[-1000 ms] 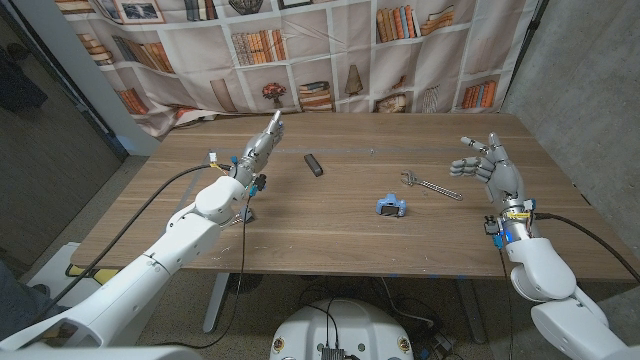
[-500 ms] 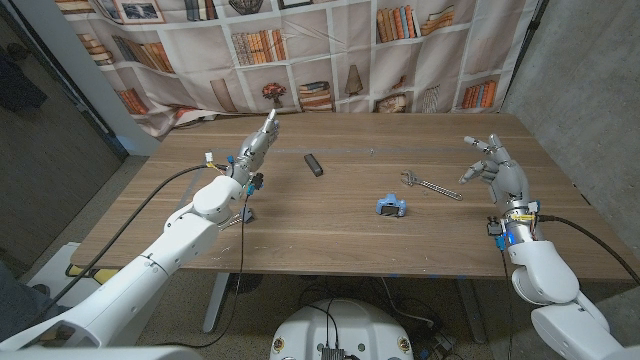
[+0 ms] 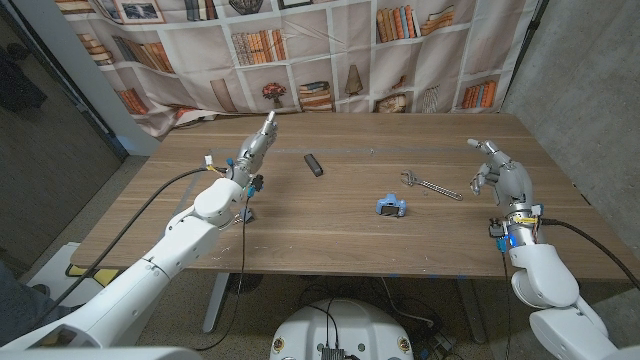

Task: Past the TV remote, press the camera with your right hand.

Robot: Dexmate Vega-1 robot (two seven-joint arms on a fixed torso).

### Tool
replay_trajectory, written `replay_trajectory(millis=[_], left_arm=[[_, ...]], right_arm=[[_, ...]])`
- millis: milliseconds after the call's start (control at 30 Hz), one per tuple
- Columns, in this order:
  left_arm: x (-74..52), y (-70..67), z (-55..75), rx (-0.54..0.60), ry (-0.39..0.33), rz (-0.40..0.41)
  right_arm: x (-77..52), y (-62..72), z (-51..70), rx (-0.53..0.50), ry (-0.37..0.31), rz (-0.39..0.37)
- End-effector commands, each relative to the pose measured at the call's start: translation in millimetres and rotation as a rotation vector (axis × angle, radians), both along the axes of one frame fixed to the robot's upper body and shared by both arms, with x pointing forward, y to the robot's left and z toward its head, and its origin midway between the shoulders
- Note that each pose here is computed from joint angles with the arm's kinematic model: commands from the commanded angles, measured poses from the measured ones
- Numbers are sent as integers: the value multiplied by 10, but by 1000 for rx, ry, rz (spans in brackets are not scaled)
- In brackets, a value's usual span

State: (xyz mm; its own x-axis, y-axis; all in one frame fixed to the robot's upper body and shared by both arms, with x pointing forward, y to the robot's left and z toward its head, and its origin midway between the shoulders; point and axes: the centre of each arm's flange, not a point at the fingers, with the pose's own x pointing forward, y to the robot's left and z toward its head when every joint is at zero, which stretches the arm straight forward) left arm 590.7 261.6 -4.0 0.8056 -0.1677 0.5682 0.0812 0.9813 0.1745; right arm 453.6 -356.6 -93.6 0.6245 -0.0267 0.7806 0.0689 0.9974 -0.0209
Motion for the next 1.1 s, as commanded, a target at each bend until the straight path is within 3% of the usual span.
replay_trajectory(millis=[33,233,867,1100], left_arm=[[-84,104,-117,-42,-8,36],[-88,120,-146,-63,-9,45],[-26,83,-111,-78,-6,42],[-3,92,-88,-76,-5,44]], right_arm=[[-63,-11,9,-48,-16,-25],[-144,-25,44,-106,-2,-86],[-209,-88,-35,-60,56,-117],[-242,-55,7,-95,90,-134]])
